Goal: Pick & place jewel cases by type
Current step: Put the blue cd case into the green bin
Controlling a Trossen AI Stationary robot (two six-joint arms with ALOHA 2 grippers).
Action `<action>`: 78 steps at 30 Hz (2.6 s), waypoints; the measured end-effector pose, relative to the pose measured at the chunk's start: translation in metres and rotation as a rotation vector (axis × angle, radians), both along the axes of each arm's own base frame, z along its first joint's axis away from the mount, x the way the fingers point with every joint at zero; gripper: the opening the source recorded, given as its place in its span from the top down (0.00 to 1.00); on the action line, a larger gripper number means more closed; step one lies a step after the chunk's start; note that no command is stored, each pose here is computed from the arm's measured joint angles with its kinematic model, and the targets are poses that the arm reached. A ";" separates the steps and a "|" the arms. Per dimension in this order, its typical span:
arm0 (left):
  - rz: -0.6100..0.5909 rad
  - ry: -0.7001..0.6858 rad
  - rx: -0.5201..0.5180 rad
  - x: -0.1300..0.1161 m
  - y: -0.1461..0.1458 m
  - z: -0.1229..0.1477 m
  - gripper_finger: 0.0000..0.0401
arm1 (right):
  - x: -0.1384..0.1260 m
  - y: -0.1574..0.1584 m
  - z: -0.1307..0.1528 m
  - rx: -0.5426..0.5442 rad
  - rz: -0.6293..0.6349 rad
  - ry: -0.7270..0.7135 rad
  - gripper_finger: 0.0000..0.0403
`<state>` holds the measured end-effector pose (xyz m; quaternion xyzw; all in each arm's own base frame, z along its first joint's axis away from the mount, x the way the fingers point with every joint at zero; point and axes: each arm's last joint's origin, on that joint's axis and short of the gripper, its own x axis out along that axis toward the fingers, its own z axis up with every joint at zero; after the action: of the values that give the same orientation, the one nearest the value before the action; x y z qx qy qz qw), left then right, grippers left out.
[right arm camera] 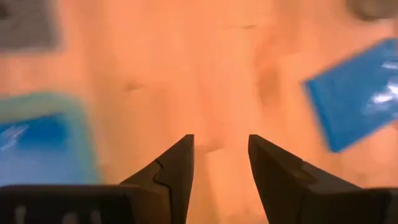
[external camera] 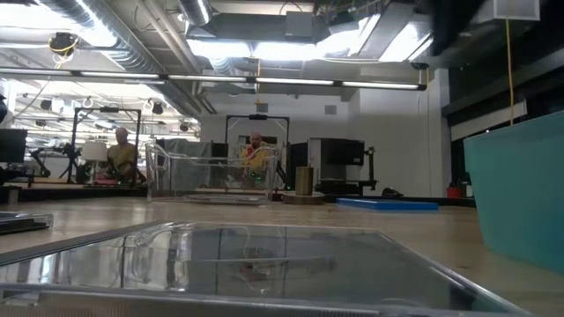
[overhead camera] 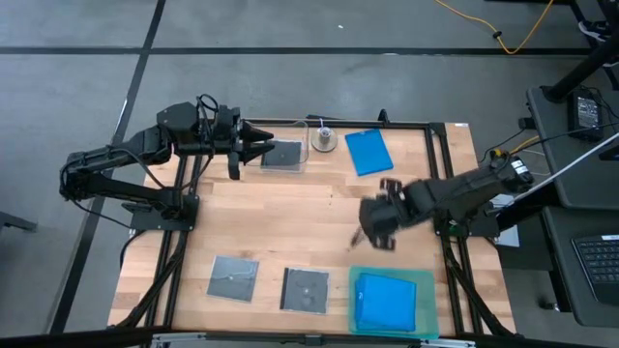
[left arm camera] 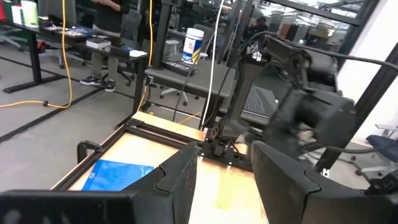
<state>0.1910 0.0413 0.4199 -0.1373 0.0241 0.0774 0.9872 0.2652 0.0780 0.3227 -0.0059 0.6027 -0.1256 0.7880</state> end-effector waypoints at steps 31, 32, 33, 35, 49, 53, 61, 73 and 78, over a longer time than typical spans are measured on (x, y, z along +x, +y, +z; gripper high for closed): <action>0.166 0.122 -0.113 0.051 0.004 -0.032 0.64 | -0.045 -0.294 -0.115 0.122 -0.252 -0.089 0.98; 0.170 0.114 -0.112 0.051 0.005 -0.031 0.64 | -0.044 -0.295 -0.120 0.130 -0.251 -0.078 0.98; 0.174 0.106 -0.110 0.051 0.005 -0.030 0.64 | -0.042 -0.296 -0.125 0.136 -0.251 -0.071 0.99; 0.178 0.086 -0.107 0.052 0.005 -0.028 0.64 | -0.039 -0.299 -0.133 0.144 -0.250 -0.064 0.98; 0.178 0.064 -0.050 0.052 0.007 -0.025 0.64 | -0.024 -0.286 -0.169 0.256 -0.212 0.076 0.99; 0.175 0.069 -0.027 0.052 0.007 -0.025 0.64 | -0.012 -0.269 -0.169 0.335 -0.188 0.051 0.98; 0.165 0.077 0.003 0.052 0.007 -0.025 0.64 | 0.007 -0.223 -0.180 0.365 -0.082 0.091 0.99; 0.164 0.078 0.007 0.052 0.007 -0.025 0.64 | 0.009 -0.235 -0.139 0.313 -0.037 -0.005 0.99; 0.170 0.077 0.007 0.052 0.007 -0.025 0.64 | -0.009 -0.273 -0.142 0.245 -0.165 -0.049 0.99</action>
<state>0.2427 0.0483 0.3952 -0.1322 0.0502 0.1660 0.9759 0.2563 -0.1946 0.1810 0.1431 0.5925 -0.1157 0.7843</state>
